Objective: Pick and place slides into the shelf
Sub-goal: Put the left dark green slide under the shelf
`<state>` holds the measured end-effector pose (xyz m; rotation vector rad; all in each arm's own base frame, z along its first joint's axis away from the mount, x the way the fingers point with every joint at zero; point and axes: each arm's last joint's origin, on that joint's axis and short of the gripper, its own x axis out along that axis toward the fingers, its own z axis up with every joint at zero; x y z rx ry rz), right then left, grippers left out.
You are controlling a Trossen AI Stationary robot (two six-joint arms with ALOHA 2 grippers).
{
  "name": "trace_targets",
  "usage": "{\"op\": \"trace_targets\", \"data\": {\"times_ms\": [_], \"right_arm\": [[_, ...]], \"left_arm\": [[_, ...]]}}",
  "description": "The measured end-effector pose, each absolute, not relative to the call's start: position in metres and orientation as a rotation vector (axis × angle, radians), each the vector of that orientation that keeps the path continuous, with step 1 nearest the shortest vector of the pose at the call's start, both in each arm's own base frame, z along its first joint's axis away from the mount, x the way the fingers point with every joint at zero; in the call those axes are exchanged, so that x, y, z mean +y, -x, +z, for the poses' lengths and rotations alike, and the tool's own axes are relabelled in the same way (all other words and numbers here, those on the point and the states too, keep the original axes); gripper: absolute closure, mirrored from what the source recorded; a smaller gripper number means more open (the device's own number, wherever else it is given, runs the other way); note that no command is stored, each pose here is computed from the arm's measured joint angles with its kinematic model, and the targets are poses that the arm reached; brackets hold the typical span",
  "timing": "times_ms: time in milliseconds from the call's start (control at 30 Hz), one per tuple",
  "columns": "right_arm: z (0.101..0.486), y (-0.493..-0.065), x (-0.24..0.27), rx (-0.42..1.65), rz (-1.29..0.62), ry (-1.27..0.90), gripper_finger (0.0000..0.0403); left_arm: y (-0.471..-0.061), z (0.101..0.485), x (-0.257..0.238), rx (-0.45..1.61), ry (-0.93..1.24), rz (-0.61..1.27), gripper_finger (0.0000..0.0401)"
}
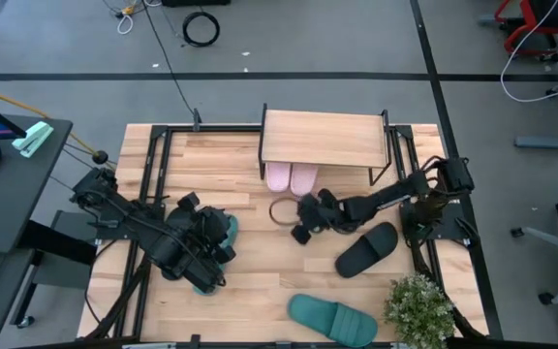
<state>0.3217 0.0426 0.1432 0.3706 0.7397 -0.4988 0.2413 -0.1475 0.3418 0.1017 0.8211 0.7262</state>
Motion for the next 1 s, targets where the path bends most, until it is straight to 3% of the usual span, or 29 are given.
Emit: {"op": "trace_targets", "data": {"times_ms": [300,400,767,1000], "right_arm": [[0.195,-0.287,0.128,0.630,-0.170,-0.392,0.0397],[0.210,-0.271,0.149,0.595,-0.104,-0.438,0.0395],[0.211,-0.252,0.178,0.580,-0.048,-0.381,0.0356],[0.211,-0.257,0.169,0.566,-0.095,-0.380,0.0314]], "left_arm": [[-0.235,0.329,-0.156,1.217,-0.034,0.485,0.0294],[-0.236,0.313,-0.160,1.266,-0.047,0.432,0.0285],[-0.228,0.213,-0.171,1.327,-0.139,0.244,0.0216],[-0.217,0.187,-0.160,1.359,-0.202,0.296,0.0223]]}}
